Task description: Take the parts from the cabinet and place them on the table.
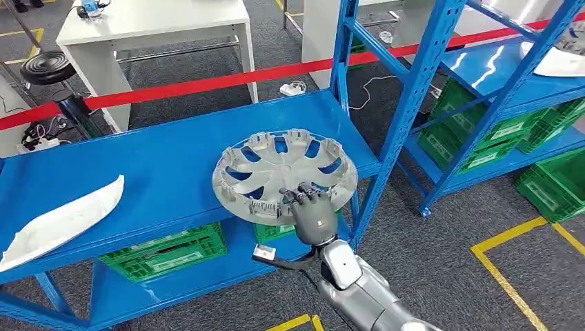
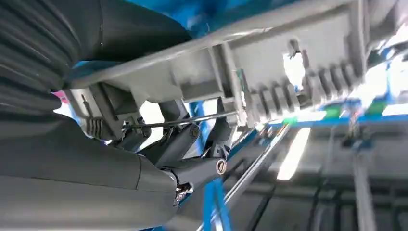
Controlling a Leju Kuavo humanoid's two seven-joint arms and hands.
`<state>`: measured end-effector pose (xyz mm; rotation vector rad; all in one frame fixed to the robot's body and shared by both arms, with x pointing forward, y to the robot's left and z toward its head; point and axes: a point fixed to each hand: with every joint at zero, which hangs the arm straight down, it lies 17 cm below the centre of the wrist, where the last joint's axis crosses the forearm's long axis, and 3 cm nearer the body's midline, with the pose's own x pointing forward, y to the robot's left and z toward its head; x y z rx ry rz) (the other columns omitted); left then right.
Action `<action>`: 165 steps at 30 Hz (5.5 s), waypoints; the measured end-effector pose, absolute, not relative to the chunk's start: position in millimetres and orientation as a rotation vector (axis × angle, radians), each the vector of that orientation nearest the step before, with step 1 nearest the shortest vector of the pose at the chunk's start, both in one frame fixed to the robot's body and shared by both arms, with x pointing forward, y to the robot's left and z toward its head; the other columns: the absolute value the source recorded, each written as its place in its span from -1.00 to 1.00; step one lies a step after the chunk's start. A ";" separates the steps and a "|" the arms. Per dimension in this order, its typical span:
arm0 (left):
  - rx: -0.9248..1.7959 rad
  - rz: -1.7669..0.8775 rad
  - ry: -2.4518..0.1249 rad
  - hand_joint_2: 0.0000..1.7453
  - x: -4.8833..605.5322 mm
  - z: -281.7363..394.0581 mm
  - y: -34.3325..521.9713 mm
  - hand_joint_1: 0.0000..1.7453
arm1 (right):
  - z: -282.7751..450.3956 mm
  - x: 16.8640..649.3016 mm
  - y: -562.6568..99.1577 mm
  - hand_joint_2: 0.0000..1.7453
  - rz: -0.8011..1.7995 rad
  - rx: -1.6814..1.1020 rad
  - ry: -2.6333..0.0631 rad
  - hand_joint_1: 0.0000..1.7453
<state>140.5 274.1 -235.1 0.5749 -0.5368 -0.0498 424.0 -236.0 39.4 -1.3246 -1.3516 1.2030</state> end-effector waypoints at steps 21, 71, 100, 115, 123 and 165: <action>0.553 -0.081 -0.565 -1.00 147.0 -234.2 268.3 -1.00 | 175.0 475.8 -249.1 1.00 1.435 -1.887 -1.500 1.00; 0.498 -0.080 -0.586 -1.00 149.9 -236.7 262.4 -1.00 | 400.5 488.7 -216.8 1.00 1.056 -2.203 -1.954 1.00; 0.487 -0.068 -0.598 -1.00 152.6 -237.2 267.8 -1.00 | 388.7 478.1 -192.9 1.00 1.063 -2.125 -2.018 1.00; 0.461 -0.083 -0.627 -1.00 160.3 -235.6 262.6 -1.00 | 341.6 472.8 -180.9 1.00 1.151 -2.023 -1.986 1.00; 0.463 -0.098 -0.630 -1.00 159.4 -235.7 263.5 -1.00 | 308.8 457.8 -168.2 1.00 1.186 -1.909 -2.032 1.00; 0.507 -0.051 -0.581 -1.00 147.3 -238.7 278.6 -1.00 | 305.0 410.2 -141.7 1.00 1.058 -1.609 -2.237 1.00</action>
